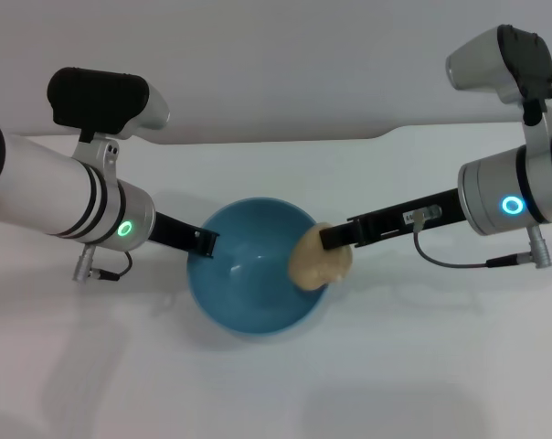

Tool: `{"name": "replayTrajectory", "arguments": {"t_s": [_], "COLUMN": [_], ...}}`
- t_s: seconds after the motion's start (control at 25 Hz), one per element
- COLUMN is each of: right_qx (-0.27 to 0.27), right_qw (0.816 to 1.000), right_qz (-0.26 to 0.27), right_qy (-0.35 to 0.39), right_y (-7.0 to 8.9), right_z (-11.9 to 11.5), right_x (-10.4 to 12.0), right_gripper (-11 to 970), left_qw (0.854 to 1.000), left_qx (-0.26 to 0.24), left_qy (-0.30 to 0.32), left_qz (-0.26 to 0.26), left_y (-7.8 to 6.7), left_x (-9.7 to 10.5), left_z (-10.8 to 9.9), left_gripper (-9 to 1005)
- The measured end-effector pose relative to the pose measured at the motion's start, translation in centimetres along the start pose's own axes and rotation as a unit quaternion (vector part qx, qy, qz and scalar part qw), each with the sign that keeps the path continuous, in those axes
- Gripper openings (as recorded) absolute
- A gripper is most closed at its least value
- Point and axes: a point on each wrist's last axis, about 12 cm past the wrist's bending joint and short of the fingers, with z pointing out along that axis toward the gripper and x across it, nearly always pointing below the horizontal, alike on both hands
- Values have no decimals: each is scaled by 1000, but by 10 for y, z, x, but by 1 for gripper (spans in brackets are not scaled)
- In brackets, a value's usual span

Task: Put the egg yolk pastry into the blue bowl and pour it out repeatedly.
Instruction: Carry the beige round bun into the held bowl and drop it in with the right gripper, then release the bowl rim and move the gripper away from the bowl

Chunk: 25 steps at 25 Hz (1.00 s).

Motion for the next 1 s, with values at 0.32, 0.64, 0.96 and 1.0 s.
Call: {"name": "replayTrajectory", "arguments": {"t_s": [0.32, 0.64, 0.96, 1.0], "right_qx": [-2, -14, -54, -58], "right_qw": [1000, 999, 995, 993], "right_qz": [-11, -39, -10, 7], "right_qy": [-11, -30, -83, -101], "right_y": [0, 5, 2, -2], "right_z": [7, 9, -2, -9], "right_x": [-12, -20, -26, -27], "right_gripper": [90, 134, 226, 255], "left_qw": [1000, 1000, 1000, 1000], "left_qx": [6, 8, 9, 9], "left_qy": [6, 11, 15, 18], "left_qz": [5, 8, 12, 13], "left_y": [-4, -6, -7, -7], "left_x": [0, 0, 0, 0], "left_z": [-1, -2, -2, -2], "left_gripper": [14, 14, 15, 15]}}
